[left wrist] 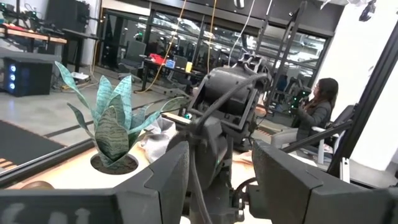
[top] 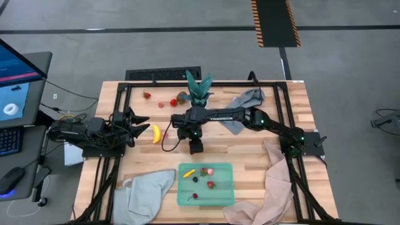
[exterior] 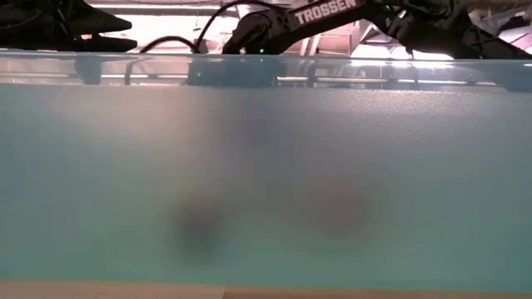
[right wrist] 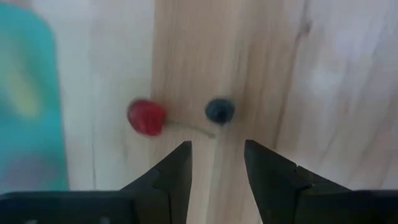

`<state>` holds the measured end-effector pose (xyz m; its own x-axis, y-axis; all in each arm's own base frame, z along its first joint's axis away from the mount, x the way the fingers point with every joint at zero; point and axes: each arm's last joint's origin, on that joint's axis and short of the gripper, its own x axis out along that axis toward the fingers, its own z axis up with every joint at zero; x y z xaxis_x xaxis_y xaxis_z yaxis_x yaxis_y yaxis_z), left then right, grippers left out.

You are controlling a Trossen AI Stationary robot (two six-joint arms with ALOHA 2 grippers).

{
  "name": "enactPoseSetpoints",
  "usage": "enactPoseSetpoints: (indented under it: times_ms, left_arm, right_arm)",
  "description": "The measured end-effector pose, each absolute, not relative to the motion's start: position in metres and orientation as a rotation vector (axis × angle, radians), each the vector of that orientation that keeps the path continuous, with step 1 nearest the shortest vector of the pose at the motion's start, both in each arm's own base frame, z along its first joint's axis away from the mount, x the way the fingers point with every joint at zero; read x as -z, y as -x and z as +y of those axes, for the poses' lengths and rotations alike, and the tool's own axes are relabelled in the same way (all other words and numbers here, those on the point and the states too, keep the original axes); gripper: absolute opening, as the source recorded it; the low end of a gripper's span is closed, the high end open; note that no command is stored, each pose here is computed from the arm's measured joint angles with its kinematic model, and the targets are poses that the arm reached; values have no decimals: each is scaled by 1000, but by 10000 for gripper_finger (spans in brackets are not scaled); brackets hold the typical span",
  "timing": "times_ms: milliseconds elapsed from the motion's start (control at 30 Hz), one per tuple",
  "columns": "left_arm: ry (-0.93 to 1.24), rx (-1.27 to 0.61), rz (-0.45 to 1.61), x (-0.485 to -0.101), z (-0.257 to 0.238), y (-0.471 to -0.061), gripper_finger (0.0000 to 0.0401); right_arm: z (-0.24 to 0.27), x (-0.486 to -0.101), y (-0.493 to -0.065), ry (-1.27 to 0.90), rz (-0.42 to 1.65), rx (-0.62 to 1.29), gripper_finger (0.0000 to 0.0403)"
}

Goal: Pick and placing Produce into tupperware
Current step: Put the red cherry into the green bin

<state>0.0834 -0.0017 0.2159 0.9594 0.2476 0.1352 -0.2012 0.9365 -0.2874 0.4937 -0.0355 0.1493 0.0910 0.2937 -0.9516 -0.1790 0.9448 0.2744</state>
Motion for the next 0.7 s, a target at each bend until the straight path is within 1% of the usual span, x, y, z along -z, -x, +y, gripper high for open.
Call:
enactPoseSetpoints:
  times_ms: [233,700]
  left_arm:
    - [275,-231,-171,-216,-2,-83,167]
    - [274,-231,-170,-216,-2,-83,167]
  right_arm:
    - [-32,-148,-495,-132,1420,-405,162]
    - [-32,-145,-497,-130,1405,-410,131]
